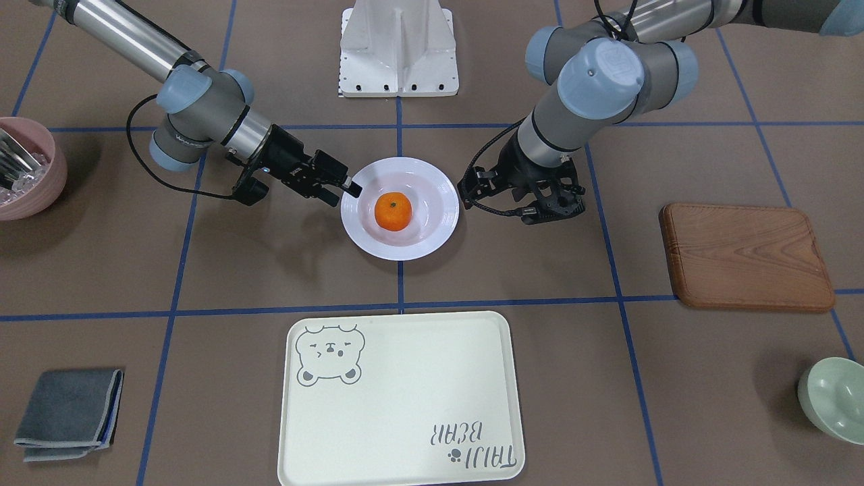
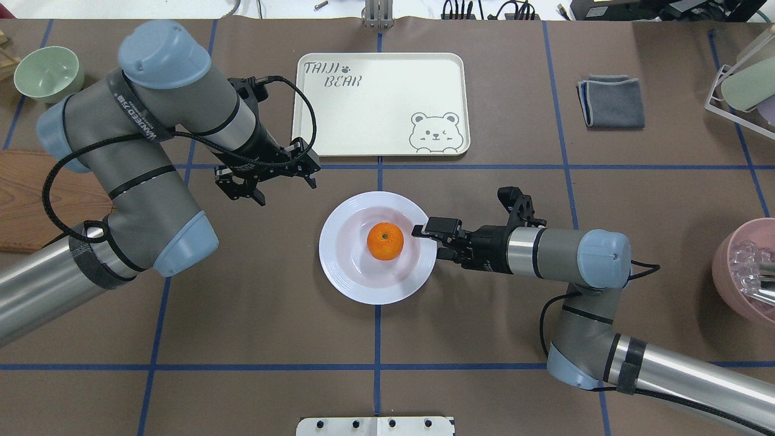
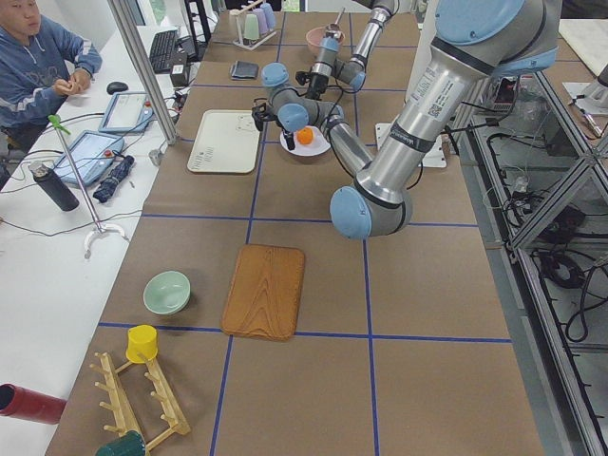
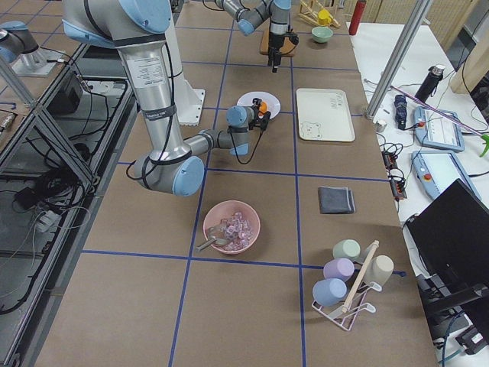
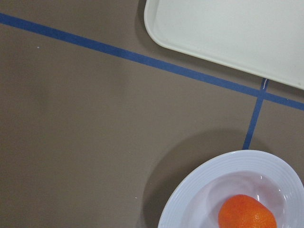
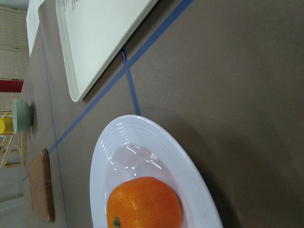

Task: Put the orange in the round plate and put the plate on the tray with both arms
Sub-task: 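Grip the plate rims with both grippers from opposite sides, then lift the plate with both grippers and carry it onto the cream tray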

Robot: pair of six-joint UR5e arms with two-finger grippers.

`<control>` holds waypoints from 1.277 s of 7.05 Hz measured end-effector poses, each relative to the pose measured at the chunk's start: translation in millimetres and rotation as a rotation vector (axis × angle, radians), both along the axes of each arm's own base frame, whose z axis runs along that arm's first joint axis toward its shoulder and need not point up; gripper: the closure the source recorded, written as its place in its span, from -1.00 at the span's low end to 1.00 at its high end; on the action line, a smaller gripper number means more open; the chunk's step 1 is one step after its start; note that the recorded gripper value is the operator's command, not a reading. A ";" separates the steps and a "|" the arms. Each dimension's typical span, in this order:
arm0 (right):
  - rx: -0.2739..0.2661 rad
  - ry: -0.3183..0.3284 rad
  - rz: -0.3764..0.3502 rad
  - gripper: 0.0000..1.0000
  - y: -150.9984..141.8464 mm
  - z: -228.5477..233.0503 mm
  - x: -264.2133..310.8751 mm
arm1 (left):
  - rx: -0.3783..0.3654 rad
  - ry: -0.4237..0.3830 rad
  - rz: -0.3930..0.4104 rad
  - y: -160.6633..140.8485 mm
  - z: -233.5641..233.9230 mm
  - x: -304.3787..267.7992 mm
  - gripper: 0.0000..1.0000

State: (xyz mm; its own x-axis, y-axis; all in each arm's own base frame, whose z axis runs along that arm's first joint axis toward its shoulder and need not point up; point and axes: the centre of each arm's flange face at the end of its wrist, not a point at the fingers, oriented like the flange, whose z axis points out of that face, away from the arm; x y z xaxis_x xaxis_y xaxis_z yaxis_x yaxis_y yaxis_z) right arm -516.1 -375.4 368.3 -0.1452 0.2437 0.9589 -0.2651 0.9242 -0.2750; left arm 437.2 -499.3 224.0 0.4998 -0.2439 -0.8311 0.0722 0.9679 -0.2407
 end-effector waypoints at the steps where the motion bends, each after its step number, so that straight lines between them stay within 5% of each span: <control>1: -0.001 0.002 0.003 -0.65 0.8 0.0 -5.4 | 0.000 0.001 0.000 0.2 -0.4 -0.2 -0.95; 6: -0.004 0.000 0.001 0.41 6.8 -1.3 -14.7 | 0.007 0.007 -0.001 2.2 -3.8 -2.7 -0.95; 9: -0.025 -0.032 0.001 0.53 6.1 -13.1 -13.4 | 0.010 0.011 -0.004 1.6 -5.7 -5.4 -0.95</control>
State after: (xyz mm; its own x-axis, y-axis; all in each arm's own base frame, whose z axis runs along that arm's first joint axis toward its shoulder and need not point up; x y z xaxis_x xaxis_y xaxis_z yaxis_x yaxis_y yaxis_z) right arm -529.5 -369.3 355.3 -0.1757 0.2678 0.9473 -0.2565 0.9166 -0.3067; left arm 431.7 -497.6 218.3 0.4899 -0.2375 -0.8388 0.0733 0.9700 -0.2318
